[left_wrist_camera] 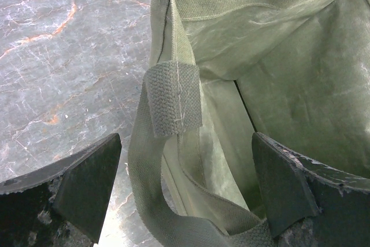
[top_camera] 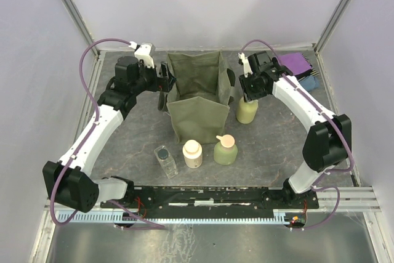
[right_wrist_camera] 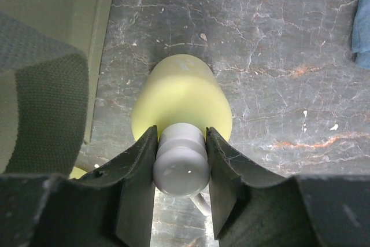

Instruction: Place the personal care products into the canvas bag

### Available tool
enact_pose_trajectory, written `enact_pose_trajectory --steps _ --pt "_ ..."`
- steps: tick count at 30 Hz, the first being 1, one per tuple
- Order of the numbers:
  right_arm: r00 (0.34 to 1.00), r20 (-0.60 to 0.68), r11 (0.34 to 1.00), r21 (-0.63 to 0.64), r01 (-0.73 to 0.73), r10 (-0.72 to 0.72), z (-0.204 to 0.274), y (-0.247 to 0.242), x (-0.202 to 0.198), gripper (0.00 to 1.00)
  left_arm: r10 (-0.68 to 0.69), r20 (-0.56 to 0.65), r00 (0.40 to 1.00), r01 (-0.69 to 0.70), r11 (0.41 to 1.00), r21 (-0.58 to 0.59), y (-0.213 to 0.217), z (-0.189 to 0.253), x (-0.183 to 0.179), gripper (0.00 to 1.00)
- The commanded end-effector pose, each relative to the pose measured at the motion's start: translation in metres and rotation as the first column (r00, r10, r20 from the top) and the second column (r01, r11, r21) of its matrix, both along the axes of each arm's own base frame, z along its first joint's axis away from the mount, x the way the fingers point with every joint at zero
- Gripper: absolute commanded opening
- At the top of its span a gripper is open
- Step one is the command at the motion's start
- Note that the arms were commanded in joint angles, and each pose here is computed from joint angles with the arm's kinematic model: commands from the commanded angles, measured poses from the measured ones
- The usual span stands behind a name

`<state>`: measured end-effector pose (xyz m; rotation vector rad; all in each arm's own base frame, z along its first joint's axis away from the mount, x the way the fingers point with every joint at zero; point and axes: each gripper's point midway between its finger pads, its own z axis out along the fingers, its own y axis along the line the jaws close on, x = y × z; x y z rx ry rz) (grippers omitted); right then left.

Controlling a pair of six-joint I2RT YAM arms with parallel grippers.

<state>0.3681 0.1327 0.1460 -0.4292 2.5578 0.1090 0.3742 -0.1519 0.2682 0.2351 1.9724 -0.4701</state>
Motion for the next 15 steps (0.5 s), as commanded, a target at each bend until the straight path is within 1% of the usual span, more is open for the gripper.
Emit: enact_pose_trajectory --steps 1,6,9,15 --pt "1.000 0.012 0.999 -0.039 0.019 -0.018 0.021 -0.010 -0.001 0.01 -0.018 0.000 1.000 0.018 0.999 -0.030 -0.008 0.004 0.002 1.00" --pt "0.999 0.020 0.997 -0.062 0.041 -0.040 0.040 -0.015 0.000 0.01 -0.020 0.000 1.000 0.020 0.999 -0.031 -0.008 0.004 0.002 0.99" --pt "0.997 0.040 0.995 -0.076 0.062 -0.059 0.058 -0.020 0.000 0.01 -0.020 0.001 1.000 0.020 0.999 -0.031 -0.008 0.005 0.002 1.00" --pt "0.986 0.130 0.990 -0.085 0.112 -0.101 0.117 -0.030 0.004 0.01 -0.026 0.001 1.000 0.026 0.999 -0.033 -0.010 0.006 0.004 1.00"
